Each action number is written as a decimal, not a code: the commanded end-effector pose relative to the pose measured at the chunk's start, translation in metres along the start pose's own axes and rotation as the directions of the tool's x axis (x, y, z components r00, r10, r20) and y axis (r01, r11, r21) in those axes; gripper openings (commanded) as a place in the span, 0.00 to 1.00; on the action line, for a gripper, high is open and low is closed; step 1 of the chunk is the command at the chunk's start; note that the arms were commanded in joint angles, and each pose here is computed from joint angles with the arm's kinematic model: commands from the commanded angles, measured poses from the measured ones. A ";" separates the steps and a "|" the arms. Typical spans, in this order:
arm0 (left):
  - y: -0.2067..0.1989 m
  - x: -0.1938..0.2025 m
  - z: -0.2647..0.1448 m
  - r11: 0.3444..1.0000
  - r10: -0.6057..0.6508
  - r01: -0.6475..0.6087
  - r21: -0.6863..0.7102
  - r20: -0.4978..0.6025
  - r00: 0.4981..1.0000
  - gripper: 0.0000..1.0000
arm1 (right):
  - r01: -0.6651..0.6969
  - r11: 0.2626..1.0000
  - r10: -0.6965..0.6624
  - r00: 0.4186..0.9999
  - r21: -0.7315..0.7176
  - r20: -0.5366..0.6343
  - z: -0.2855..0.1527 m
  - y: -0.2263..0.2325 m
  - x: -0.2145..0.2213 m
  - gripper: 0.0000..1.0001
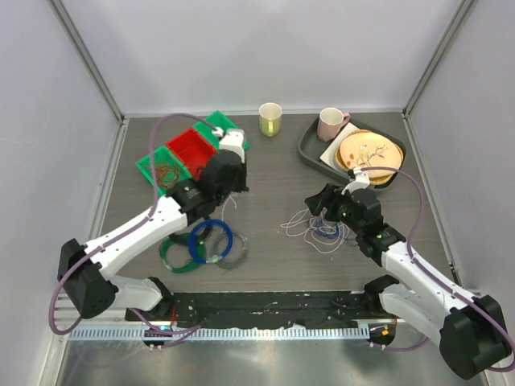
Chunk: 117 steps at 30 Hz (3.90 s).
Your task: Untangle the cables
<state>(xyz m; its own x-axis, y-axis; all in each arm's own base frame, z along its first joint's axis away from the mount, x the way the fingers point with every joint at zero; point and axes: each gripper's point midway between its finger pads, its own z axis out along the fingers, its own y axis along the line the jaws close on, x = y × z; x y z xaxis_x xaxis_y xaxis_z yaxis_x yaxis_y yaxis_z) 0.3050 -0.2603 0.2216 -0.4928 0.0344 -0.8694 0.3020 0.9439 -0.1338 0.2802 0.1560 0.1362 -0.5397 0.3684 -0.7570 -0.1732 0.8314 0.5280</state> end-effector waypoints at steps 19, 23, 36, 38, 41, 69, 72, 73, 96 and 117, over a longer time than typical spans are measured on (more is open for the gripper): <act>0.121 -0.229 -0.050 0.966 -0.093 0.185 -0.183 0.418 0.904 0.00 | -0.108 0.989 0.129 0.965 -0.104 0.227 -0.036 0.009 -0.023 0.97; 0.123 -0.260 -0.060 0.970 -0.090 0.184 -0.159 0.467 0.880 0.00 | -0.098 0.988 0.120 0.974 -0.119 0.190 -0.033 0.013 -0.018 0.97; 0.075 -0.304 -0.116 0.986 -0.167 0.124 0.112 0.570 0.805 0.00 | -0.006 0.974 0.046 0.984 -0.226 0.171 -0.035 0.033 -0.015 0.97; 0.060 -0.303 -0.122 0.975 -0.197 0.105 0.194 0.550 0.811 0.00 | 0.000 0.967 0.043 0.986 -0.257 0.161 -0.037 0.037 -0.012 0.97; 0.046 -0.301 -0.128 0.963 -0.205 0.073 0.259 0.532 0.822 0.00 | -0.004 0.968 0.045 0.986 -0.250 0.158 -0.035 0.036 -0.011 0.97; 0.153 -0.316 -0.043 0.940 0.043 0.166 -0.298 0.585 0.810 0.00 | 0.019 0.980 0.013 0.987 -0.196 0.161 -0.032 0.026 -0.010 0.97; 0.156 -0.320 -0.046 0.940 0.043 0.169 -0.296 0.594 0.804 0.00 | 0.022 0.981 0.010 0.986 -0.192 0.164 -0.033 0.025 -0.011 0.97; 0.157 -0.320 -0.046 0.939 0.043 0.170 -0.299 0.594 0.803 0.00 | 0.022 0.981 0.010 0.986 -0.192 0.164 -0.033 0.025 -0.011 0.97; 0.218 -0.205 0.070 0.928 -0.097 0.232 -0.292 0.411 0.906 0.00 | 0.019 0.987 0.005 0.989 -0.158 0.146 -0.028 0.018 -0.007 0.97; 0.232 -0.074 0.154 0.905 -0.385 0.412 -0.103 0.207 0.899 0.00 | 0.015 0.989 0.005 0.991 -0.149 0.132 -0.025 0.016 -0.004 0.96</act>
<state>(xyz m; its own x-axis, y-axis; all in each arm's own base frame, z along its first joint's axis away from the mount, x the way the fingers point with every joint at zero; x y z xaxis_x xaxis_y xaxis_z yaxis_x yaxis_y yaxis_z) 0.5346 -0.0930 0.1678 -0.4515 -0.3677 -0.8130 -0.0396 0.9185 -0.3934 0.2533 0.1554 0.1442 -0.4595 0.4190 -0.7831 -0.2792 0.7688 0.5753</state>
